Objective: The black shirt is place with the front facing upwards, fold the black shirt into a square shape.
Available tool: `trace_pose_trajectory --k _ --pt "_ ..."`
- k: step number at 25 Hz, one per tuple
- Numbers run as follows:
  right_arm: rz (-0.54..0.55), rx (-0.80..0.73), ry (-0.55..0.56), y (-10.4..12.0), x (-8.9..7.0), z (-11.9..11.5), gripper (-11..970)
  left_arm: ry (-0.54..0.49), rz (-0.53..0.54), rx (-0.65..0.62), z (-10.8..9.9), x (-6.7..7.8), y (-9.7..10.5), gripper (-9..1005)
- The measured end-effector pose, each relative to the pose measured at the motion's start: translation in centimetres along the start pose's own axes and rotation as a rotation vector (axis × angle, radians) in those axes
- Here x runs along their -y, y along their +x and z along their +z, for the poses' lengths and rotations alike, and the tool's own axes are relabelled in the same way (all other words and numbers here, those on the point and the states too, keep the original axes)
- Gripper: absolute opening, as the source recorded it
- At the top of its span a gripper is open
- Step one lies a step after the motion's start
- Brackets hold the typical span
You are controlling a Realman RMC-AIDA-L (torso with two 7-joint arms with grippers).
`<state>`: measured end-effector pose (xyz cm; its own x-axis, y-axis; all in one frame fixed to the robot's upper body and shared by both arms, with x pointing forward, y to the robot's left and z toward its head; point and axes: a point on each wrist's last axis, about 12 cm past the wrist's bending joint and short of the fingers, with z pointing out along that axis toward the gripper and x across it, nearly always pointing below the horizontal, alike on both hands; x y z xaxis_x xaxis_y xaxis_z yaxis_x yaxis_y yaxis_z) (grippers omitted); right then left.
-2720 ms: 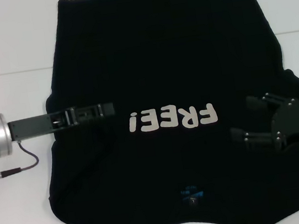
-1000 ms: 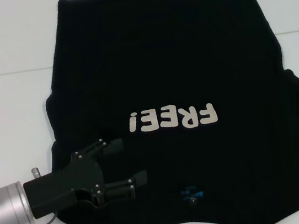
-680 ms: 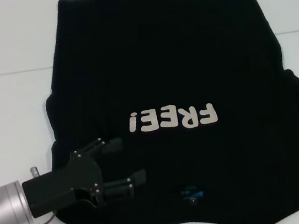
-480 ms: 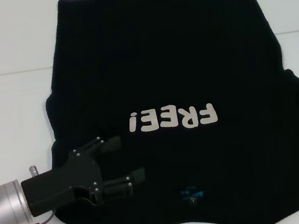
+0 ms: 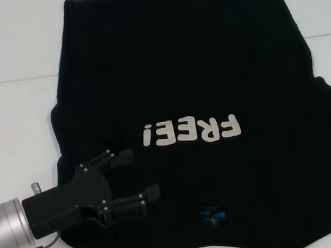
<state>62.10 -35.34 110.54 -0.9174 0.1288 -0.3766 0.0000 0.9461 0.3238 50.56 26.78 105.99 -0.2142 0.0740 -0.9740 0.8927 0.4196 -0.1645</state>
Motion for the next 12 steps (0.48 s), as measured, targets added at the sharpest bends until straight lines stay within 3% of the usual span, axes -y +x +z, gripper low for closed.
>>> trace_pose_trajectory --k 2,12 --pt "0.001 0.001 0.002 -0.04 0.06 -0.06 468 0.000 0.000 0.000 -0.01 0.00 0.00 948" --pt "-0.016 -0.010 0.009 -0.13 -0.15 0.04 238 -0.002 0.000 0.000 -0.07 -0.05 -0.02 948"
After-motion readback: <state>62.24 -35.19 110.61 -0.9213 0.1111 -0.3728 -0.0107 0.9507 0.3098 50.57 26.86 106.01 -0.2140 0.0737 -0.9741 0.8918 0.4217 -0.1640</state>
